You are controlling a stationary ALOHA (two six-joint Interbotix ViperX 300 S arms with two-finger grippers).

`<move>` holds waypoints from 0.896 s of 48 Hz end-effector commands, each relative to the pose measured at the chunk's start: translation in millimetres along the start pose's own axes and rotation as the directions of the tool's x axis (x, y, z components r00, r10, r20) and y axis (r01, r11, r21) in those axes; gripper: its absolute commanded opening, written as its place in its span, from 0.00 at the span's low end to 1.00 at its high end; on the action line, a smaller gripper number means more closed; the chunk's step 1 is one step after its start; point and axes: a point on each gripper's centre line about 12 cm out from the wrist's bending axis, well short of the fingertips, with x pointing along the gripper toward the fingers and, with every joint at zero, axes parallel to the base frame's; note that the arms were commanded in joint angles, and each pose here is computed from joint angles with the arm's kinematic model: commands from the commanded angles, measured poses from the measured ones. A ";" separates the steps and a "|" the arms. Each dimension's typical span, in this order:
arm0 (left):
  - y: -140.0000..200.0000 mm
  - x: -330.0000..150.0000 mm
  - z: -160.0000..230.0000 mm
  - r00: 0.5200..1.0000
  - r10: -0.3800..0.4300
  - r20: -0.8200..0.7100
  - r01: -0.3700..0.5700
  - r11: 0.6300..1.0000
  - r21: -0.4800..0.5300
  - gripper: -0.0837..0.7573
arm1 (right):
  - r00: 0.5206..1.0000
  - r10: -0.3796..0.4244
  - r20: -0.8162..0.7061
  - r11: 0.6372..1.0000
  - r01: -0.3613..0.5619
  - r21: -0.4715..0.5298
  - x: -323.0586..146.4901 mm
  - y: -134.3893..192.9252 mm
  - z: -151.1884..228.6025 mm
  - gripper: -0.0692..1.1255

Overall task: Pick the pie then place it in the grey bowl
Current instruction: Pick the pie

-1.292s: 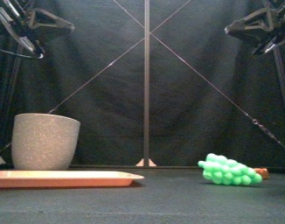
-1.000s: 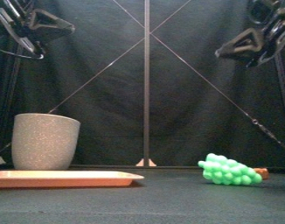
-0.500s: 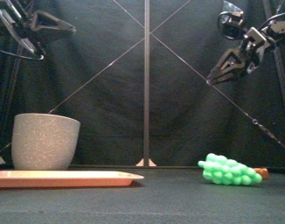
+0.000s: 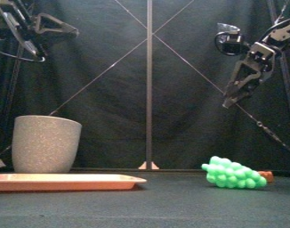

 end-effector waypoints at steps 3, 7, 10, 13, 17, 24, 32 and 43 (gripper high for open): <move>1.1 1.7 5.7 1.000 0.005 0.026 -0.005 1.000 0.005 0.10 | 0.998 -0.011 -0.056 0.999 0.008 -0.043 2.4 -0.4 3.1 0.92; 1.5 1.8 6.3 1.000 0.007 0.028 -0.007 1.000 0.002 0.10 | 0.990 -0.023 -0.139 0.993 0.007 -0.115 4.8 2.3 -2.2 0.92; 1.5 1.9 5.3 1.000 0.007 0.025 -0.007 1.000 0.004 0.10 | 0.976 -0.038 -0.214 0.978 -0.008 -0.208 5.9 7.3 -4.9 0.92; 1.9 1.7 5.7 1.000 0.009 0.026 -0.009 1.000 0.003 0.10 | 0.957 -0.053 -0.285 0.953 -0.037 -0.300 7.2 14.1 -7.4 0.92; 2.5 1.7 6.2 0.999 0.012 0.031 -0.012 1.000 0.001 0.10 | 0.931 -0.067 -0.358 0.914 -0.087 -0.396 13.1 24.1 -9.2 0.92; 2.2 1.0 5.9 0.999 0.011 0.043 -0.011 1.000 0.000 0.10 | 0.905 -0.065 -0.419 0.827 -0.186 -0.531 29.0 37.9 -18.7 0.92; 3.1 -0.4 5.2 0.998 0.016 0.066 -0.016 1.000 0.000 0.10 | 0.853 -0.123 -0.508 0.720 -0.275 -0.637 53.6 36.6 -41.0 0.92; 4.3 -1.1 3.6 0.997 0.022 0.067 -0.022 1.000 0.001 0.10 | 0.806 -0.187 -0.561 0.631 -0.339 -0.698 79.0 32.3 -53.1 0.92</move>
